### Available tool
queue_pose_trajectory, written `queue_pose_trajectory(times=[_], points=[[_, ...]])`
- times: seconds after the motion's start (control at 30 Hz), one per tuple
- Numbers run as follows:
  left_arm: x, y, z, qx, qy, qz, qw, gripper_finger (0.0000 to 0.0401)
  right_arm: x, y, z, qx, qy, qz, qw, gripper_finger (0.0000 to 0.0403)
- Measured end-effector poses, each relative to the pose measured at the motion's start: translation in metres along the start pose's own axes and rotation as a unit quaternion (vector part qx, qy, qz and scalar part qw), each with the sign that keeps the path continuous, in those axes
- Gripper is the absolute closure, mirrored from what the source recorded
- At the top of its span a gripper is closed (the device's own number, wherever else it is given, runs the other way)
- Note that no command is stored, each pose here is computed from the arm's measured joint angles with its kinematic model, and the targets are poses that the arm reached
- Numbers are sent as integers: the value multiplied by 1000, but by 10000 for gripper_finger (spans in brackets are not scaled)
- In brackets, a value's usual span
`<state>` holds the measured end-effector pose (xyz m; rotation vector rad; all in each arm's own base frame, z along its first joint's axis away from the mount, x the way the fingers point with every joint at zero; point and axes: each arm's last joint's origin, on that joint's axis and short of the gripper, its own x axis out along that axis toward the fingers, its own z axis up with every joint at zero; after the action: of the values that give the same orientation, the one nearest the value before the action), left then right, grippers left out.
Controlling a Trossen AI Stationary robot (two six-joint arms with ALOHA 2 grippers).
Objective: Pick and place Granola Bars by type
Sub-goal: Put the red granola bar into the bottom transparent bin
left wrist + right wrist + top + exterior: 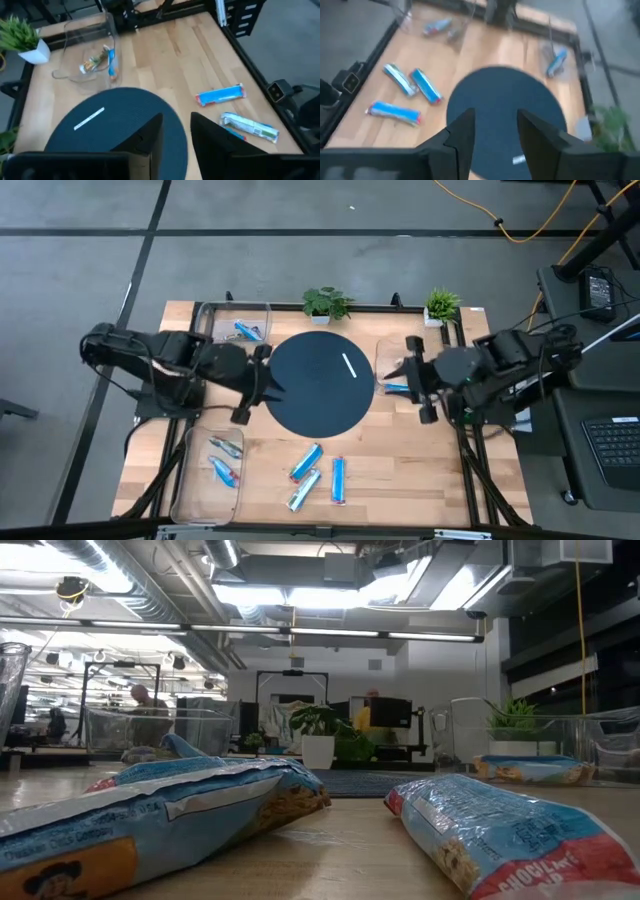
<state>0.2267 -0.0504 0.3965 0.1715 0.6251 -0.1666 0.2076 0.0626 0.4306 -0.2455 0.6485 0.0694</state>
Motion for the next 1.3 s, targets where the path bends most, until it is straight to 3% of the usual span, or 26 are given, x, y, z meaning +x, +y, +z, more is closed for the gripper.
queue_pose_trajectory(times=[0.17,0.3,0.4,0.77,1.0,1.17,1.3], points=[[3,17,1,-4,-19,-19,1000,311,-2,25,8,-45,-33,-6,998,271],[8,20,-1,17,-11,-30,999,309,6,39,12,-18,-39,49,998,279],[11,20,0,41,-8,-24,999,309,19,47,15,-7,-28,82,996,278],[14,33,-2,70,-5,-21,997,314,75,73,14,-47,45,122,990,270],[13,33,-2,69,-11,-46,997,315,110,92,8,-61,95,182,977,195],[13,33,-2,69,-12,-47,996,315,143,105,-1,-132,131,188,964,130],[10,32,-2,69,-15,-46,996,315,168,115,-13,-192,169,198,946,109]])
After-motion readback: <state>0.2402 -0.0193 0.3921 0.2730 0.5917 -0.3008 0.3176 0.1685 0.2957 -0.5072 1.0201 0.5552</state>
